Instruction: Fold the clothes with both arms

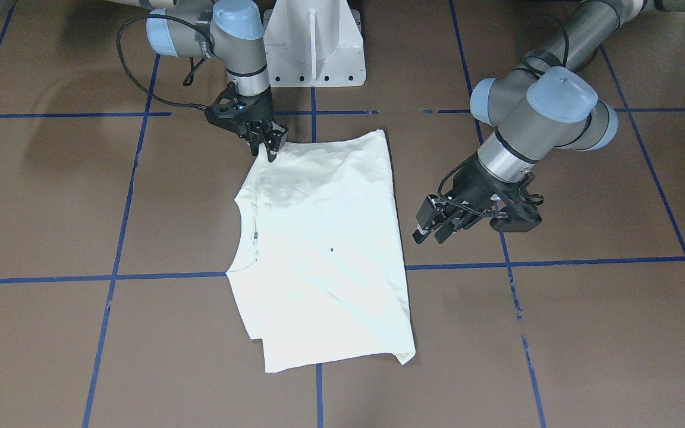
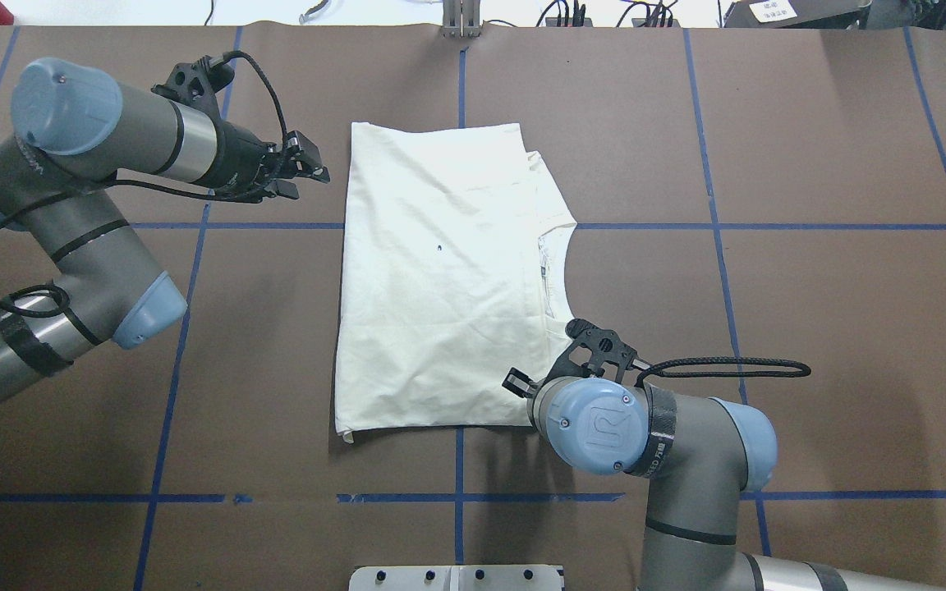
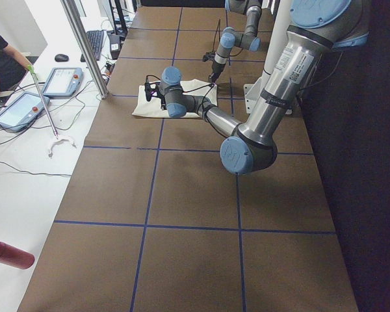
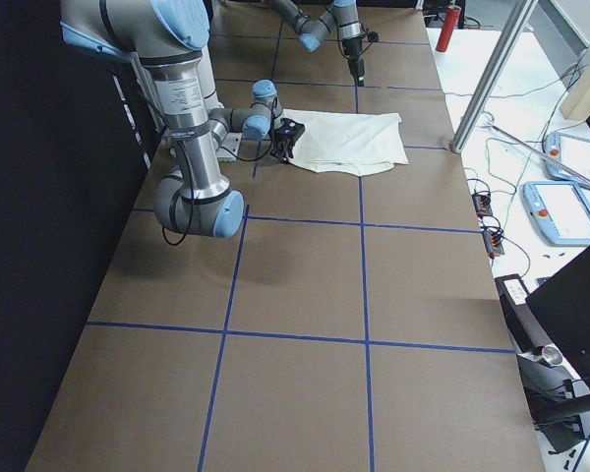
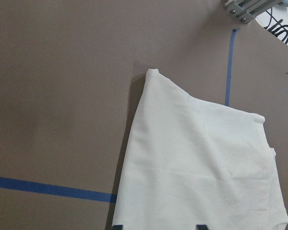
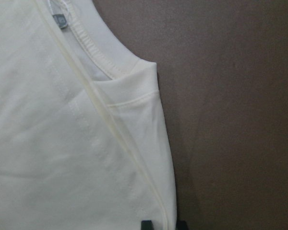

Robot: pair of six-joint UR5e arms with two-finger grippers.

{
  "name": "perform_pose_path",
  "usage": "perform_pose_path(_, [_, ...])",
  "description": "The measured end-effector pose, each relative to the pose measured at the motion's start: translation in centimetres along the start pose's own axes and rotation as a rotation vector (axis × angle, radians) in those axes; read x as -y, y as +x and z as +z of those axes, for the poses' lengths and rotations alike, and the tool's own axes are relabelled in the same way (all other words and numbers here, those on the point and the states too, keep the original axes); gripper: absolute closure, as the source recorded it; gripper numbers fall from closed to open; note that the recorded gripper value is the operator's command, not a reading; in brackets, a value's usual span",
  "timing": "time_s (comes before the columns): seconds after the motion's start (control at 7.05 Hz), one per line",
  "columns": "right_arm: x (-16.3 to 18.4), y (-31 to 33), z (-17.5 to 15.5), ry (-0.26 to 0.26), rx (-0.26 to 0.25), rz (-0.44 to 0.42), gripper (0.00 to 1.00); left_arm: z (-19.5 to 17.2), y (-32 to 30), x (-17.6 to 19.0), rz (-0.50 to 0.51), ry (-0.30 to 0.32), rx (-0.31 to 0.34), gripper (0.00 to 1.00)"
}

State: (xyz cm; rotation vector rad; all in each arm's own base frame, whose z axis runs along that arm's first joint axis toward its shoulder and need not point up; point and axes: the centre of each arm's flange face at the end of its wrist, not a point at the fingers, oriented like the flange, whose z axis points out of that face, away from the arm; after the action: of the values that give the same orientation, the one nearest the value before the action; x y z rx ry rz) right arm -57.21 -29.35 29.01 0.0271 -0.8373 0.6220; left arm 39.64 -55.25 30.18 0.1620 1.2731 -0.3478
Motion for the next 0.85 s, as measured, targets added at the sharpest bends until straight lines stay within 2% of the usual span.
perform_pose_path(0.28, [0.0,-0.1,-0.4,-0.002,0.006,-0.004,1.0,0.0,0.0,0.0,0.0,0.0,0.0,0.41])
perform_pose_path(0.57, [0.3,-0.7,-2.9,-0.022,0.05,0.002,1.0,0.1,-0.2,-1.0,-0.04,-0.001,-0.001,0.41])
perform_pose_path(0.85, [0.5,-0.5,-4.2,-0.031,0.067,0.004,1.0,0.4,-0.2,-7.6,-0.165,-0.009,0.003,0.41])
